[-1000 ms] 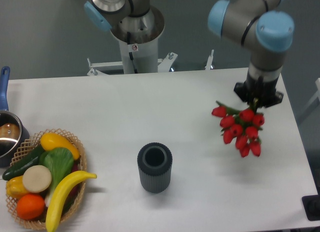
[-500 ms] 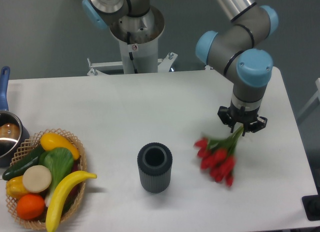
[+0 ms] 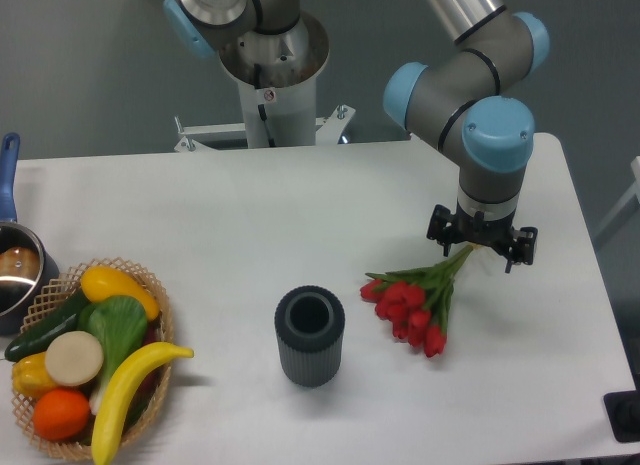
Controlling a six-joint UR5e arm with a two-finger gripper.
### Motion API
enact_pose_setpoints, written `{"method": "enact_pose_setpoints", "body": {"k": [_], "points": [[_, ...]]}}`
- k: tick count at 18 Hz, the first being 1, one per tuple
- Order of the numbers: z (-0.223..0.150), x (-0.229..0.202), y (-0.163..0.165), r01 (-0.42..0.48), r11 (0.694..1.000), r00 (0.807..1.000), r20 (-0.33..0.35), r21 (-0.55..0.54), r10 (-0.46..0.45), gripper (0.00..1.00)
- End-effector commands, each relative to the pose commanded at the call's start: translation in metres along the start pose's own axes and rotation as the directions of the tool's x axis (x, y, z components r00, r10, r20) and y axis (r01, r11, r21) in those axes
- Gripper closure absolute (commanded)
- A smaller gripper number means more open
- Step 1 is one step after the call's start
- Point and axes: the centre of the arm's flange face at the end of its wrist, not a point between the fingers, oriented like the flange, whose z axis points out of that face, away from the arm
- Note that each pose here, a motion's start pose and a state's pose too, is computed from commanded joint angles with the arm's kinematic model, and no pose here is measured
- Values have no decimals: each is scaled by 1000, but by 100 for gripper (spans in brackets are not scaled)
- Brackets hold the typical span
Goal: Place the flowers on the table
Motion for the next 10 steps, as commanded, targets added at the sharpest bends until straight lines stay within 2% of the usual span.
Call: {"method": "enact_pose_setpoints", "body": {"k": [3, 6, 10], "points": [[-3, -26, 28, 36, 999, 999, 31, 17, -37, 0], [-4, -38, 42, -102, 994, 994, 32, 29, 101, 0], [2, -47, 62, -192, 980, 981, 20, 52, 191, 0]]}}
